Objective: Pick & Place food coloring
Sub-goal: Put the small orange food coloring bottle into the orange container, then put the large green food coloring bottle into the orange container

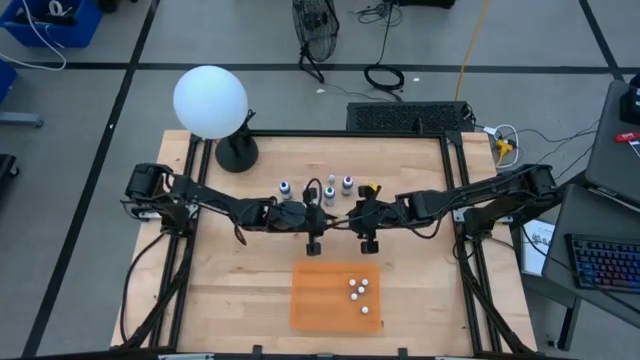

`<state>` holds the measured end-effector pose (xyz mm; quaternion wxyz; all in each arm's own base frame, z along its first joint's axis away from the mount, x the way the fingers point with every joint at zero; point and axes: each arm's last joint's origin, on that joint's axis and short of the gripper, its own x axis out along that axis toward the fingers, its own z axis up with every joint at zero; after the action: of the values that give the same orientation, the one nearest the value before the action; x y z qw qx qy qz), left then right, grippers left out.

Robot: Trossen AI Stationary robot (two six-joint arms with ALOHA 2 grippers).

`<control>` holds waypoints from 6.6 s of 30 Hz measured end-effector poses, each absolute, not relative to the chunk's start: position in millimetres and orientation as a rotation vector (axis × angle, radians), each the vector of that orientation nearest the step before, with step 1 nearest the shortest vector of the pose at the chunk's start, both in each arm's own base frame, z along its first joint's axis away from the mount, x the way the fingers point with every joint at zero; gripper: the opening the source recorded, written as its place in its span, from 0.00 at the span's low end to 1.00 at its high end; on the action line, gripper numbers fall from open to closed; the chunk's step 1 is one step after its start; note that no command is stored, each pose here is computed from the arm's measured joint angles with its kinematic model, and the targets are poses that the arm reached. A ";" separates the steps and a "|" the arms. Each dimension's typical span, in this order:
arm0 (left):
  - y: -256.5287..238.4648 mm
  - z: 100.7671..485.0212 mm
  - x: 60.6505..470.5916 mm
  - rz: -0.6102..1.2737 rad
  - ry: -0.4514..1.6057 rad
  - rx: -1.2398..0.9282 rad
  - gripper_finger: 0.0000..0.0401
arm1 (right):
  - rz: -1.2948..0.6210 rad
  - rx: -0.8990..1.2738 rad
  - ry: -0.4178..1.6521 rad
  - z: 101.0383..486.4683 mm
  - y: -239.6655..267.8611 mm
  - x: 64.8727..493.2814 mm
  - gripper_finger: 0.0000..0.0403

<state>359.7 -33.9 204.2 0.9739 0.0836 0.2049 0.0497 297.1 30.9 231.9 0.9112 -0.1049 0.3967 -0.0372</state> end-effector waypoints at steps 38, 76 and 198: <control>-3.3 220.4 308.5 -0.153 -0.371 0.153 0.13 | -0.026 -0.300 -0.055 255.5 16.1 308.4 0.33; -3.8 218.4 309.0 -0.156 -0.353 0.148 0.13 | -0.065 -0.386 0.008 261.0 37.1 297.8 0.17; 15.4 200.3 312.0 -0.111 -0.098 -0.042 0.63 | 0.173 -0.136 1.383 199.8 138.4 356.2 0.30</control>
<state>312.0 15.4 200.3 0.9970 -0.0209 -0.0492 -0.0555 356.2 138.4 199.8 0.7648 -0.0625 0.6363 0.0796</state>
